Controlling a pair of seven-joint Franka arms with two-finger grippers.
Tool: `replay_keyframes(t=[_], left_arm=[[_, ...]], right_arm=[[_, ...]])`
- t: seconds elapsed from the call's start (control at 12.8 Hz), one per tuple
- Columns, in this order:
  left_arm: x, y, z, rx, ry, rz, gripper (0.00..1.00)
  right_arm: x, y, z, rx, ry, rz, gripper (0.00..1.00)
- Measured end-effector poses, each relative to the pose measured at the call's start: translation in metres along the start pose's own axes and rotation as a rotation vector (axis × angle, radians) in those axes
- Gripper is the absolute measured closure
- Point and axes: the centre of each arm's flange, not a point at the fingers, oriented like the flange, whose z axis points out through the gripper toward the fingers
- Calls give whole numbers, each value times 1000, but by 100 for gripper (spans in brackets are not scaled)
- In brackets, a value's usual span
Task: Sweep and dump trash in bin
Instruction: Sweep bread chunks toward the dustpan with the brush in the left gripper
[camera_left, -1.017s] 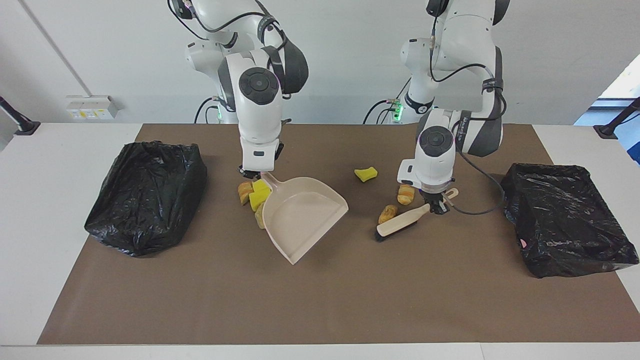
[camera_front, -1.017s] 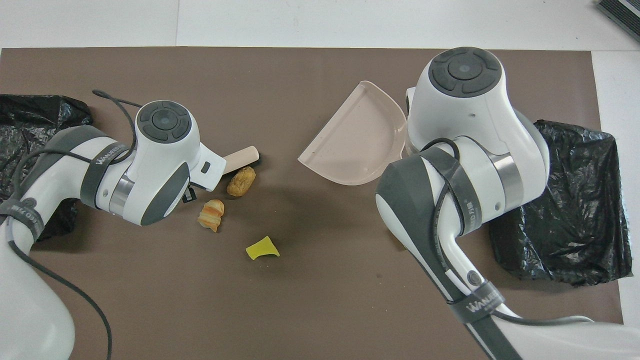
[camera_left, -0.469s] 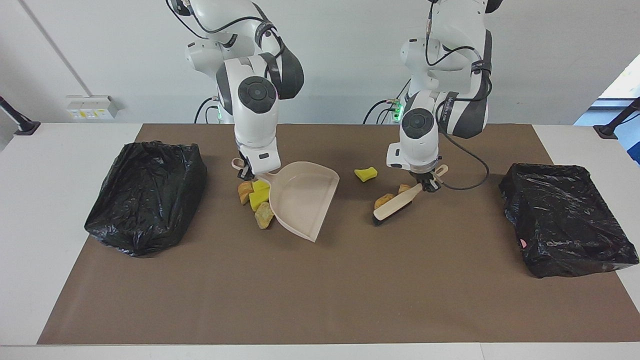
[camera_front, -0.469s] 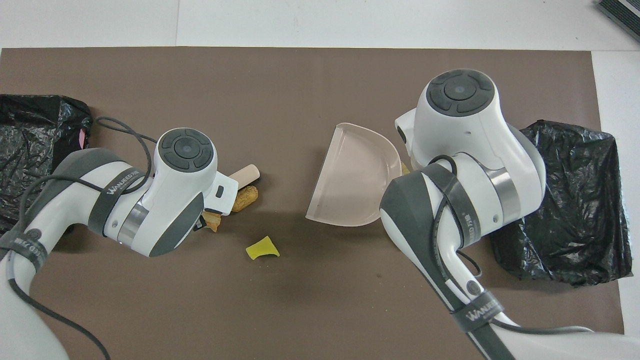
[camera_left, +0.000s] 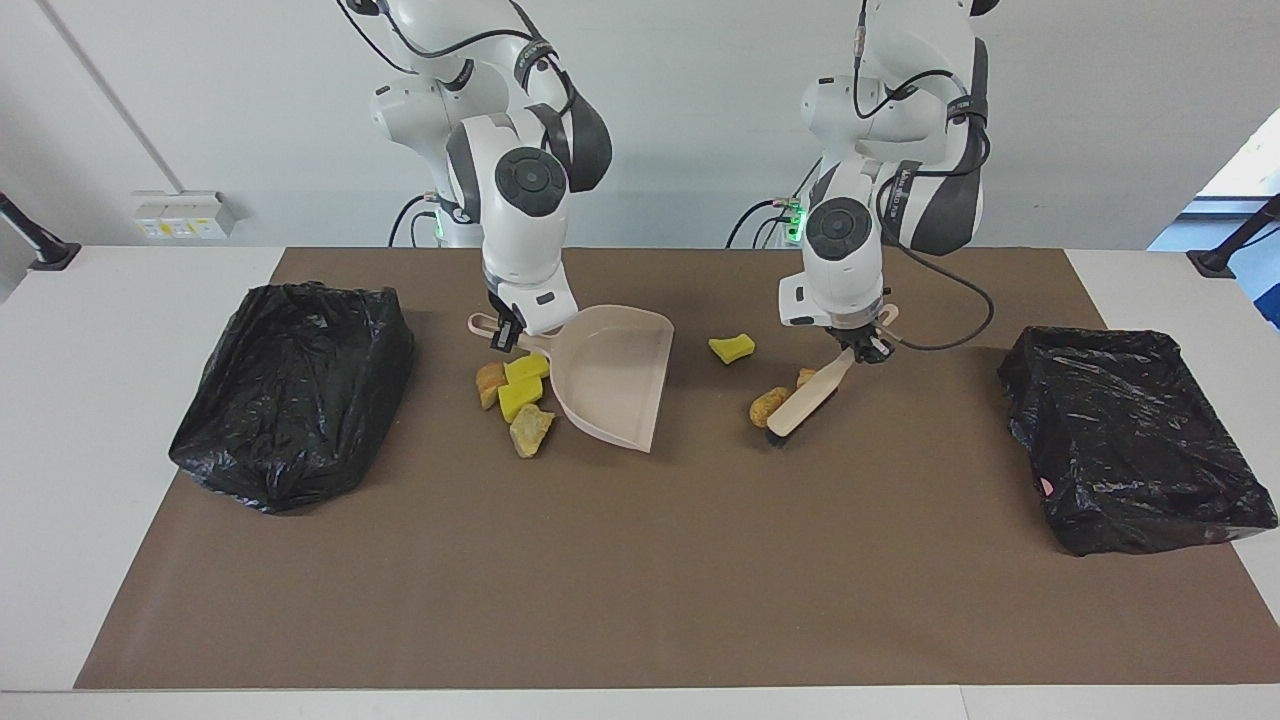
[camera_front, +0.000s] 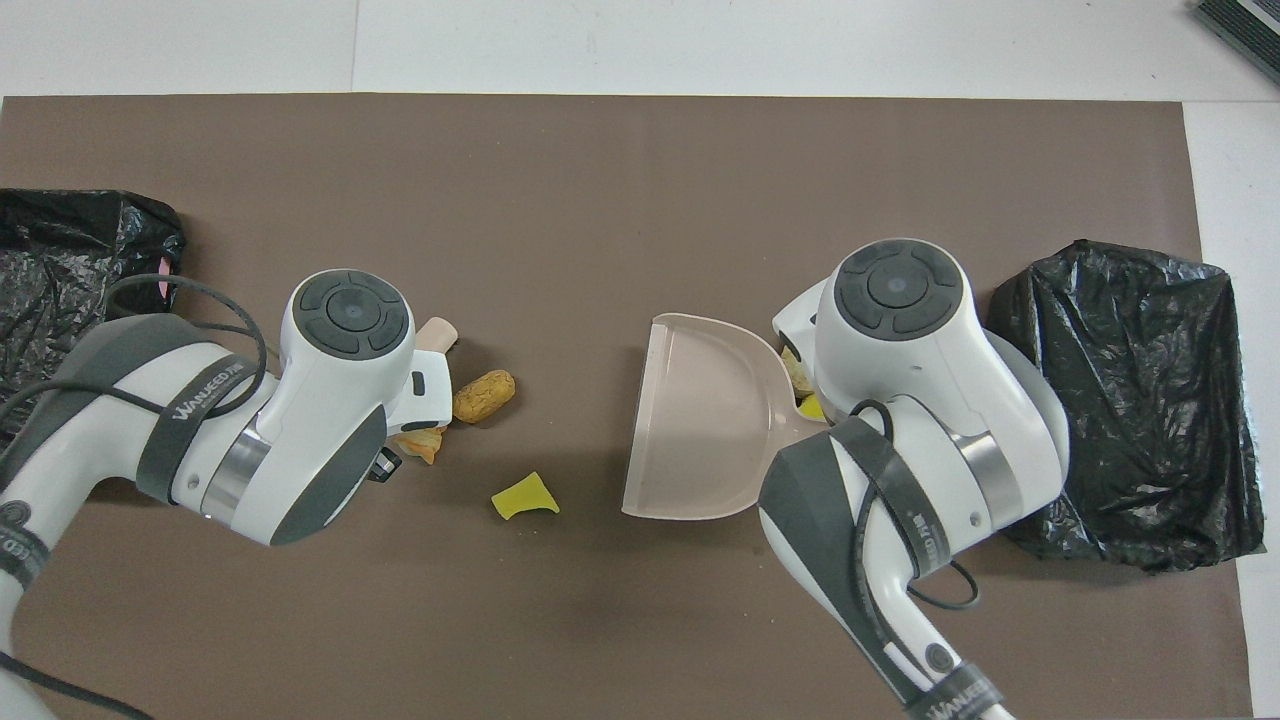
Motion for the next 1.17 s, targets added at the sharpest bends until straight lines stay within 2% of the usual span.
replay_keyframes(t=[0.16, 0.31, 0.47, 0.7, 0.94, 1.17], left_arm=[[-11, 6, 15, -32, -25, -149, 74], [-14, 7, 23, -89, -16, -253, 74], [-17, 10, 36, -145, 5, -319, 74], [-29, 16, 51, -183, 0, -348, 74], [-30, 28, 45, -214, 11, -343, 74], [-25, 70, 30, -237, 32, -322, 74]], right_arm=[[12, -19, 8, -21, -9, -31, 69], [24, -32, 15, -71, -2, -19, 69], [25, -41, 21, -86, -5, -8, 69], [24, -43, 24, -100, 5, -9, 69], [32, -48, 28, -110, 10, -22, 69], [39, -50, 40, -96, -5, -34, 69]])
